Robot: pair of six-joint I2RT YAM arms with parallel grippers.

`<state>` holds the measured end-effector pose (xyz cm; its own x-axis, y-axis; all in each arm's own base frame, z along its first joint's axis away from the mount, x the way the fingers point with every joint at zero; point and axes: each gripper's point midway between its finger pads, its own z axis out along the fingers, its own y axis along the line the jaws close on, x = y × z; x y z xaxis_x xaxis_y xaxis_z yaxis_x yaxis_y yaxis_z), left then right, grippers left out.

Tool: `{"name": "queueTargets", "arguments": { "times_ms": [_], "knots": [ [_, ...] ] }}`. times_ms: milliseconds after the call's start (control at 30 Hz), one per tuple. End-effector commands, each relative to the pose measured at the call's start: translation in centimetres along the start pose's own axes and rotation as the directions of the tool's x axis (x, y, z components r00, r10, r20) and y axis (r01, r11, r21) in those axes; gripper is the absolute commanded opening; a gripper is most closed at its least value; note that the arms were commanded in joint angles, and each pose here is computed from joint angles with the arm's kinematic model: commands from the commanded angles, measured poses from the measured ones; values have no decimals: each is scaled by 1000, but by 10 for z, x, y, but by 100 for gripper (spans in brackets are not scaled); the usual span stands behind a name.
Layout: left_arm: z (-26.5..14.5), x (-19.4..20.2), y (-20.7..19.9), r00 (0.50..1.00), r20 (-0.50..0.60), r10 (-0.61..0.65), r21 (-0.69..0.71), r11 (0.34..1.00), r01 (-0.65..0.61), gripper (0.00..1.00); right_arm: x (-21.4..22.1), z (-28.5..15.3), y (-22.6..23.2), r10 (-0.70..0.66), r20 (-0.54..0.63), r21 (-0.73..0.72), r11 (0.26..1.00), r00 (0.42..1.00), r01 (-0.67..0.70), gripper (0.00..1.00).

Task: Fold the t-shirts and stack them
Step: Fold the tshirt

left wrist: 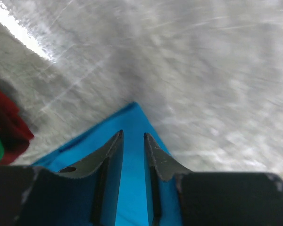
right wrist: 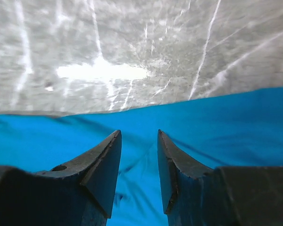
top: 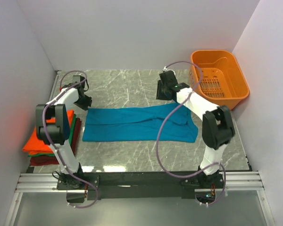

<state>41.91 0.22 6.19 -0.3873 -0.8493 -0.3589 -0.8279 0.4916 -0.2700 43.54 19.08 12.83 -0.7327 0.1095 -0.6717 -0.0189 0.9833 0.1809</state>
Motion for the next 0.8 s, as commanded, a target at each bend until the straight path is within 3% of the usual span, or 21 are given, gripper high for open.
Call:
{"name": "queueTargets", "arguments": {
  "times_ms": [0,200,633,767],
  "knots": [
    [5,-5,1,1000,15,-11,-53,999,12,29,-3,13,1,-37,-19,12,999,999,37,44],
    [23,-1,-4,1000,-6,4,-74,997,-5,29,17,54,-15,-34,-95,72,997,995,41,44],
    [9,-8,-17,1000,7,-1,-6,1000,1,33,35,79,-37,3,-143,111,994,990,13,43],
    [17,-6,-14,1000,-9,9,-43,999,-10,33,39,84,-37,12,-155,105,994,988,4,43]
  ]
}}
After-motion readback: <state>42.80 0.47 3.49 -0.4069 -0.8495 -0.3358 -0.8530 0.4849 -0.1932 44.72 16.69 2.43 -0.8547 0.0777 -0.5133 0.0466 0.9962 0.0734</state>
